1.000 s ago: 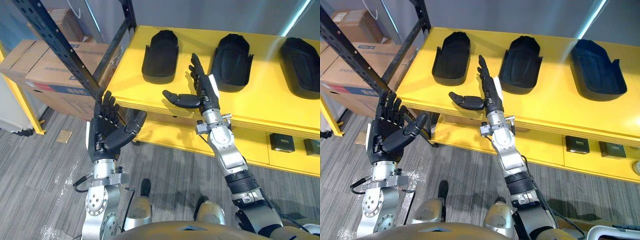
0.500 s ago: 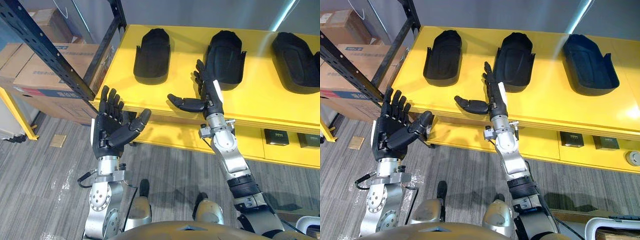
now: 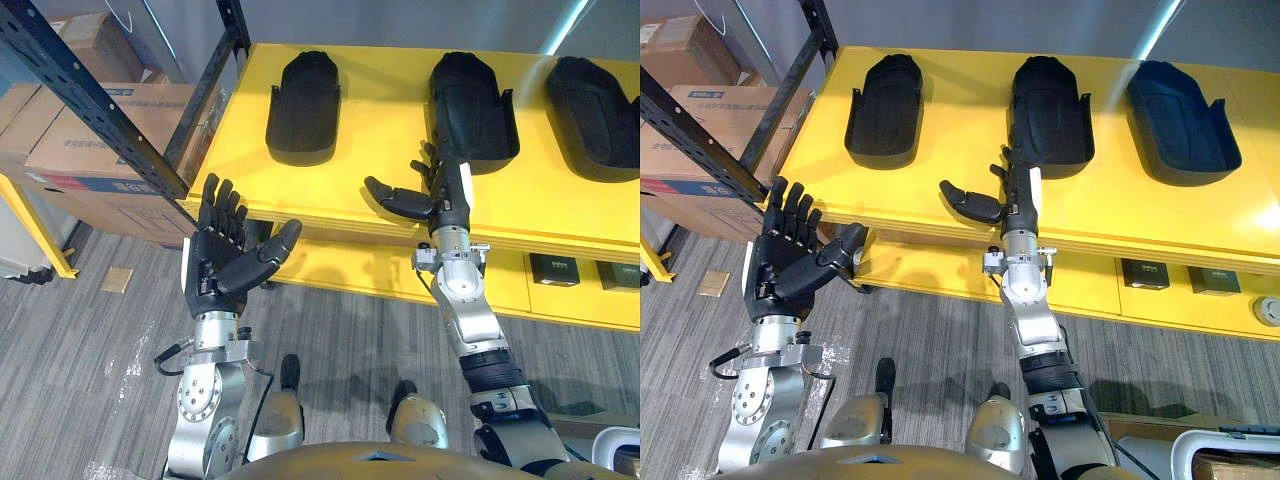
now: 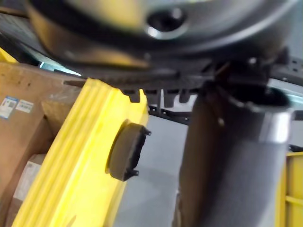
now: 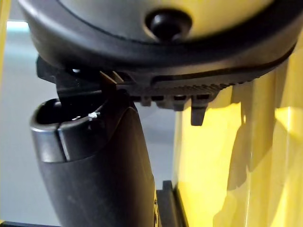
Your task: Walk over and take three plastic housings, then place them on the shelf
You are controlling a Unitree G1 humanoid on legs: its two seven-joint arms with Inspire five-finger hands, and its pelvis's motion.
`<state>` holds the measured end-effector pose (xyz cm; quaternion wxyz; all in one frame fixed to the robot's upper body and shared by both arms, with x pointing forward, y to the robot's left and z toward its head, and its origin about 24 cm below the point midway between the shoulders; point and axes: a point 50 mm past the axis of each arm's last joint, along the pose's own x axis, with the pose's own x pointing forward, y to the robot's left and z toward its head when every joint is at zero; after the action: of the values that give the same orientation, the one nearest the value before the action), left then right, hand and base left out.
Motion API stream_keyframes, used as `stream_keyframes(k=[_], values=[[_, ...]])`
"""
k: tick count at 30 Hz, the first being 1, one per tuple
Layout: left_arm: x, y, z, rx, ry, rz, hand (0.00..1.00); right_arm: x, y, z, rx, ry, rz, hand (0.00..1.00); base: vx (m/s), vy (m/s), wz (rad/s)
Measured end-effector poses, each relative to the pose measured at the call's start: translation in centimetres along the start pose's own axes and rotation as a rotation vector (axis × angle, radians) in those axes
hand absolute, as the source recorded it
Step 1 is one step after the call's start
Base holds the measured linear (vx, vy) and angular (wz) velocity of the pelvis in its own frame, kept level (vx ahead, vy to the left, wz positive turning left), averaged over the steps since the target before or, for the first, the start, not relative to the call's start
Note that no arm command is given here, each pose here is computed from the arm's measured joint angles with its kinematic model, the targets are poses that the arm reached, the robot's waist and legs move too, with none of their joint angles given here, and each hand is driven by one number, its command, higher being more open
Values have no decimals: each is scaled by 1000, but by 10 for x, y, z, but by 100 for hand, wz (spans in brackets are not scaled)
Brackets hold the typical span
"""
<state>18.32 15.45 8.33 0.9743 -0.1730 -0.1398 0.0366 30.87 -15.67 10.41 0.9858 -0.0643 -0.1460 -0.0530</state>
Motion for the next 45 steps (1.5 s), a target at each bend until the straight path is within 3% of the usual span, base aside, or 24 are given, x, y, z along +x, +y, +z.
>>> stream_keyframes(k=[9,15,19,23,28,45], values=[[0,0,0,-24,2,0,100,-1,4,0,24,-11,131,100,0,0,0],[1,1,1,-20,-2,-12,100,-23,5,19,139,-118,211,100,0,0,0],[1,3,2,-14,-7,0,100,-36,-11,53,149,-297,153,100,-1,1,-19],[1,5,3,-8,-10,7,100,-45,-52,75,111,-413,-54,100,7,9,-24],[1,6,3,-6,-11,7,100,-48,-87,69,41,-352,-222,100,29,9,-18],[6,2,5,12,-20,-40,100,-29,-101,21,-36,-71,-219,100,-6,-2,2]])
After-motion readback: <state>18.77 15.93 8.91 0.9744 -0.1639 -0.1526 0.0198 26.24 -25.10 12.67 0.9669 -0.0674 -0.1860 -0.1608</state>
